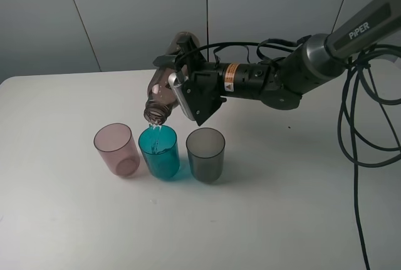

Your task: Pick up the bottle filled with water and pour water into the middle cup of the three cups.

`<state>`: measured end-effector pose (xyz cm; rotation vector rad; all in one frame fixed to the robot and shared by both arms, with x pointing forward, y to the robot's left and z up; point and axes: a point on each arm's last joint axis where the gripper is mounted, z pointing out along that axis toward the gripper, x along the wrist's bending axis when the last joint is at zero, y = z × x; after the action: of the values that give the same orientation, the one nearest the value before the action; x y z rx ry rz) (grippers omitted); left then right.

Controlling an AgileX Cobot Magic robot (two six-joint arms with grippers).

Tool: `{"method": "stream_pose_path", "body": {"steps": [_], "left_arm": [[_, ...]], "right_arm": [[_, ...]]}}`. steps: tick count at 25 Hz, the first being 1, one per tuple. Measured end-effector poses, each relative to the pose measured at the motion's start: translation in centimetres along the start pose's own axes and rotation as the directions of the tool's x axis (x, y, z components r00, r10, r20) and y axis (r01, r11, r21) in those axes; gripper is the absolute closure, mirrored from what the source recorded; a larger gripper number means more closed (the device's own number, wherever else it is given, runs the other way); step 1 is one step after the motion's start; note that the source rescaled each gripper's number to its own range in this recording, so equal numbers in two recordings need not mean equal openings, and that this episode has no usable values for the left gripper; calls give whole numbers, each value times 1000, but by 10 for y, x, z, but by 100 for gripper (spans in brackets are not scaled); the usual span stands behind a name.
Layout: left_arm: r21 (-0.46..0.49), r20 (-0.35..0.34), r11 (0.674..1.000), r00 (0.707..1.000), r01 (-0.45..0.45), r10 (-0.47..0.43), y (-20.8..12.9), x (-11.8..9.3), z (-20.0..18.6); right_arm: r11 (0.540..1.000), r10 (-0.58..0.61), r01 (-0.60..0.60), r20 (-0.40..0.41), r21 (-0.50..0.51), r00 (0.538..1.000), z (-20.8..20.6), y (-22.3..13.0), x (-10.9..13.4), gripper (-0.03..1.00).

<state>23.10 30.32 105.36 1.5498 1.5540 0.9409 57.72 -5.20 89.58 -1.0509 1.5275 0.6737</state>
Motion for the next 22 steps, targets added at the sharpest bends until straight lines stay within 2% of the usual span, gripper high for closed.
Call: {"method": "stream_pose_path", "body": {"steps": [14,22], "left_arm": [[0,0,1000,1000,0,0,0,0,0],[0,0,1000,1000,0,0,0,0,0]], "right_arm": [[995,-95,95,11,0,995,0,0,-1,91],[991,-133,133,57,-6,989,0,1,-5,91]]}}
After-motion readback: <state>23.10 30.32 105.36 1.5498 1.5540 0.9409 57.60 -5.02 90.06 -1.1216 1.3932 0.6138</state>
